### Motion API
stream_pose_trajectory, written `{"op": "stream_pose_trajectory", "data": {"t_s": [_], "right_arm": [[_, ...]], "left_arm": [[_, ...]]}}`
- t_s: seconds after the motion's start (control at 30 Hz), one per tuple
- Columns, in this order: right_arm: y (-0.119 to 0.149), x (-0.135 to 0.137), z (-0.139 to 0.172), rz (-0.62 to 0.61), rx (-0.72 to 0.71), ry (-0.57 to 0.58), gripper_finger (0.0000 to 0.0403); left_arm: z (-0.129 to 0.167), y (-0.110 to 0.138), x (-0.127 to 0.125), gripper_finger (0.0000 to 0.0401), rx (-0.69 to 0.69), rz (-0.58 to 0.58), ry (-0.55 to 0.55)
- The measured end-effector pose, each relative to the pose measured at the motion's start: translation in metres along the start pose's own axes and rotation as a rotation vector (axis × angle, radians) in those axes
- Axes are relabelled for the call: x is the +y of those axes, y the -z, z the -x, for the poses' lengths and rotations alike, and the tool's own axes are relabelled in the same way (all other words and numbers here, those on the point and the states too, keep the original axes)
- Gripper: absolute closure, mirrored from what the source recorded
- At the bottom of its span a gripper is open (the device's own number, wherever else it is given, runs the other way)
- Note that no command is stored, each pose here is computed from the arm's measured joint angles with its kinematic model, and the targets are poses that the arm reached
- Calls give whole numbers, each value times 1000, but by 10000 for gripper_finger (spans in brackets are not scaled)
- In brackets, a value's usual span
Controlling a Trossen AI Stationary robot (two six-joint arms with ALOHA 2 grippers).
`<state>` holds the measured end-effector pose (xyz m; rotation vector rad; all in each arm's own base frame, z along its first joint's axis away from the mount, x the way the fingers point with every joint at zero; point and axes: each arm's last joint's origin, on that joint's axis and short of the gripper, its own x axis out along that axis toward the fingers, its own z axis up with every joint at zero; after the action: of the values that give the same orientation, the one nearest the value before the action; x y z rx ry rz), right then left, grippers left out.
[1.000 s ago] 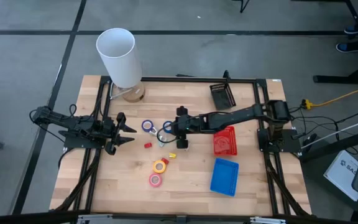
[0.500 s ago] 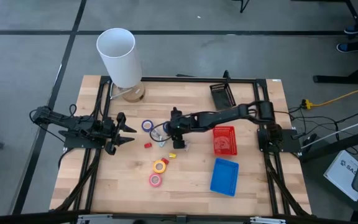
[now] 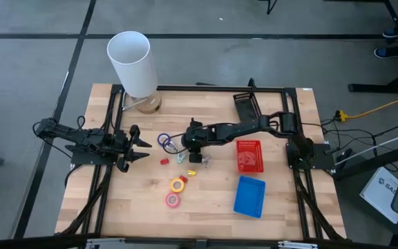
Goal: Pick and place Stapler, Stapler remover, tape
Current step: Put the blue tape into the black basket
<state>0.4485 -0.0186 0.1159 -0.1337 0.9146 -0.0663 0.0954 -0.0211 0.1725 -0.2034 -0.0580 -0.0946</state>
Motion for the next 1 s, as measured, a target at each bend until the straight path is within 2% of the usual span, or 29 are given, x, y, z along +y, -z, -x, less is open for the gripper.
{"op": "stream_pose_trajectory", "data": {"t_s": [0.2,0.5,0.57,0.73,1.0], "right_arm": [[4,-1,1,-19,55,3,330],[-3,1,12,10,86,-10,345],[-7,1,19,14,115,-18,345],[-29,1,54,19,76,-23,346],[-46,34,101,67,-15,-66,346]], "left_arm": [[0,0,0,232,0,0,0],[0,0,0,232,0,0,0],[0,0,0,232,-1,0,0],[0,0,0,232,2,-1,-2],[0,0,0,232,2,-1,-2]]}}
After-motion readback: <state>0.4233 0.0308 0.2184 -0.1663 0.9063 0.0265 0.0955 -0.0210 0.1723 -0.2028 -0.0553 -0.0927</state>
